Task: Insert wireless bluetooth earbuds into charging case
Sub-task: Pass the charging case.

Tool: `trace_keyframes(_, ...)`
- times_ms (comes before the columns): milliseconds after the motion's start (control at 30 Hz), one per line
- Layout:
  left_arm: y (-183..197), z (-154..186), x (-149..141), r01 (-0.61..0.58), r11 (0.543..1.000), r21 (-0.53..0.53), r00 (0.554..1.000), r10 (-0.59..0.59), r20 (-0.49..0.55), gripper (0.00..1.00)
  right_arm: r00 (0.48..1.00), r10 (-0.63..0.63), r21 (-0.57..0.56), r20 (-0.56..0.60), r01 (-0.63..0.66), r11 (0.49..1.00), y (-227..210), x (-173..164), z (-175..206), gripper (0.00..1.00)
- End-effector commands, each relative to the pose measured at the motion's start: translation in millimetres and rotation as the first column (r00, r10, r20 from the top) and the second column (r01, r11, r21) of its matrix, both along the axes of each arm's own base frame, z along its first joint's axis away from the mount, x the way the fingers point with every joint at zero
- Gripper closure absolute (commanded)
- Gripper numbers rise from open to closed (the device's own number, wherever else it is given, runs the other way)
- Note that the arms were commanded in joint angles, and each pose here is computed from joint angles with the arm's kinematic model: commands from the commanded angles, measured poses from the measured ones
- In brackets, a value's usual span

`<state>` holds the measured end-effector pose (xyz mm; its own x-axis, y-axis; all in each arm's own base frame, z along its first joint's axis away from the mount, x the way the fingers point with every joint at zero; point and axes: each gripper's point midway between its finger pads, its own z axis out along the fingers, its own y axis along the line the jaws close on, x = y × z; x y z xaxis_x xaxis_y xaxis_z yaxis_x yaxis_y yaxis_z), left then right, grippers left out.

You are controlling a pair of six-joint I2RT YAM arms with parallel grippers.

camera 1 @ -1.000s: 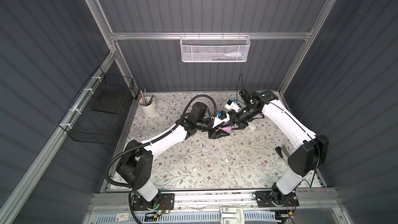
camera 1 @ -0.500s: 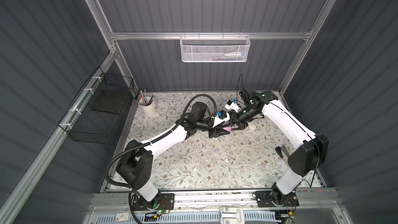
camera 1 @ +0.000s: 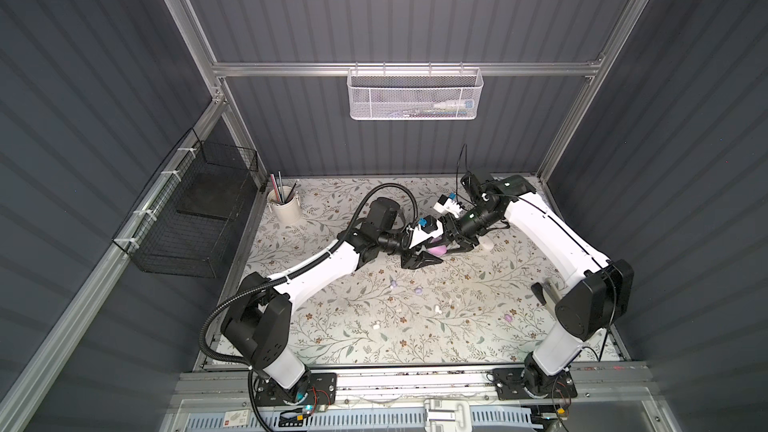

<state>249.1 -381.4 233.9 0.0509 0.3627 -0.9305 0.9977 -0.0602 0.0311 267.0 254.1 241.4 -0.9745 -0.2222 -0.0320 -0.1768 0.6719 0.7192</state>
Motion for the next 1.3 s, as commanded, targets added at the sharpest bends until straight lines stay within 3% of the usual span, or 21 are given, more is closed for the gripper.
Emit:
trace_keyframes(0, 4, 11, -10, 0.023, 1.0, -0.013, 0.999, -0.023, 0.028, 0.47, 1.0, -0.001, -0.011, -0.021, 0.001, 1.0, -2, -1, -5, 0.44)
trace_keyframes(300, 1, 16, -10, 0.027, 0.999, -0.036, 0.999, -0.026, 0.021, 0.62, 1.0, -0.003, -0.007, -0.027, 0.003, 1.0, -1, -3, -4, 0.43)
trace_keyframes(600, 3, 7, -12, 0.014, 1.0, -0.026, 1.0, -0.015, -0.024, 0.7, 0.999, -0.038, 0.014, 0.011, 0.038, 0.999, -7, -2, 5, 0.08)
trace_keyframes(733, 4, 1, -12, -0.003, 1.0, -0.026, 0.998, 0.001, -0.058, 0.7, 0.997, -0.079, 0.015, 0.015, 0.078, 0.997, -21, -2, 5, 0.01)
trace_keyframes(933, 4, -4, -14, -0.01, 0.999, -0.034, 0.992, 0.005, -0.126, 0.72, 0.984, -0.176, 0.006, 0.038, 0.176, 0.984, -56, 1, 4, 0.01)
trace_keyframes(1000, 2, 1, -18, 0.002, 0.999, -0.052, 0.988, -0.01, -0.156, 0.72, 0.978, -0.194, -0.024, 0.082, 0.196, 0.98, -71, 1, 0, 0.01)
trace_keyframes(1100, 0, 12, -23, 0.028, 0.996, -0.081, 0.978, -0.044, -0.205, 0.72, 0.957, -0.133, -0.053, 0.257, 0.151, 0.987, -83, -3, -2, 0.01)
trace_keyframes(1267, 1, 18, -35, 0.091, 0.993, -0.073, 0.953, -0.108, -0.283, 0.73, 0.787, 0.001, -0.07, 0.617, 0.053, 0.996, -81, -20, 14, 0.01)
